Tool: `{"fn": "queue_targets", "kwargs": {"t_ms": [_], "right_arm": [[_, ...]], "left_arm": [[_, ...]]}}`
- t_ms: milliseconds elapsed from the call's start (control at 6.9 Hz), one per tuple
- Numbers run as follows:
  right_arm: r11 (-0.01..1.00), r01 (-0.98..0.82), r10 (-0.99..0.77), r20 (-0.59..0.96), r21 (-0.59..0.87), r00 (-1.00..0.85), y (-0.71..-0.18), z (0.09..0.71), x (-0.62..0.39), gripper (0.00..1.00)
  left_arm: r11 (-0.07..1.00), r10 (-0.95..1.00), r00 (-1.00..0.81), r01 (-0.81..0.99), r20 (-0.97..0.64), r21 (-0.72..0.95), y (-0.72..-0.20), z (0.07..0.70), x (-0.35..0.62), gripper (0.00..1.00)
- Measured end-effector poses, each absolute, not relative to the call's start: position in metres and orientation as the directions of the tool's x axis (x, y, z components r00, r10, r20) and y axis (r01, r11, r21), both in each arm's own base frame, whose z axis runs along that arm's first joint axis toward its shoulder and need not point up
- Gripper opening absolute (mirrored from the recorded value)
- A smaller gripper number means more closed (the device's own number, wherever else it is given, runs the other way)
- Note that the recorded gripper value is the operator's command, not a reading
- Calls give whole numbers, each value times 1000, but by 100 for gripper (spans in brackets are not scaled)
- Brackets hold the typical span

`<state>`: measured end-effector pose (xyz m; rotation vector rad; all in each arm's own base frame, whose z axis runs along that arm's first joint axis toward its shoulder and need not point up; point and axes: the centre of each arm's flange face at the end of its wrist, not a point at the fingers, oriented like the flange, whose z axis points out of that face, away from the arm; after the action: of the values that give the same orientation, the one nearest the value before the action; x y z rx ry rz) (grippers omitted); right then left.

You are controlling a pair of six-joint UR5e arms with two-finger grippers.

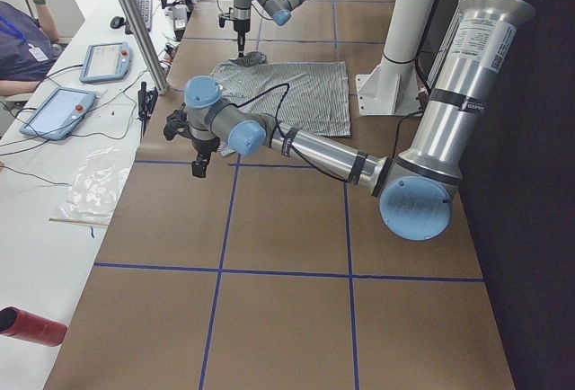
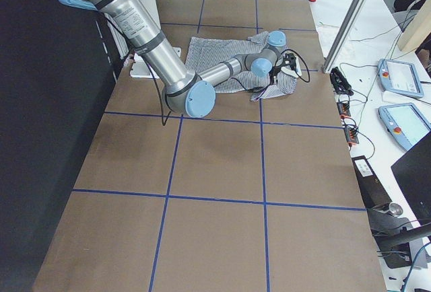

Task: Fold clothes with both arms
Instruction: 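Grasp the sleeve with the right gripper and fold it inward over the shirt body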

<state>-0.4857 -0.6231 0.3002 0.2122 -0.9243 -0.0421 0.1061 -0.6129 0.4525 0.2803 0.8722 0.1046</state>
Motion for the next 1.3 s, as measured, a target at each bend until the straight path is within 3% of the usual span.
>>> {"fn": "queue_targets", "kwargs": {"t_ms": [290, 870, 1015, 1160, 1305], "right_arm": [[968, -141, -72, 771, 206, 633, -605, 253, -552, 0], [951, -204, -19, 702, 234, 712, -642, 231, -590, 0], [948, -208, -22, 705, 239, 709, -644, 232, -592, 93], [947, -211, -26, 709, 244, 705, -647, 235, -594, 100], [945, -212, -30, 713, 248, 701, -648, 235, -596, 100]], "left_arm": [[960, 200, 643, 21, -739, 278, -615, 461, 106, 99], [961, 196, 645, 23, -739, 276, -617, 466, 107, 99], [961, 196, 646, 24, -738, 276, -618, 466, 107, 100], [961, 196, 646, 24, -738, 277, -618, 465, 107, 100], [961, 197, 646, 24, -738, 277, -618, 465, 107, 100]]}}
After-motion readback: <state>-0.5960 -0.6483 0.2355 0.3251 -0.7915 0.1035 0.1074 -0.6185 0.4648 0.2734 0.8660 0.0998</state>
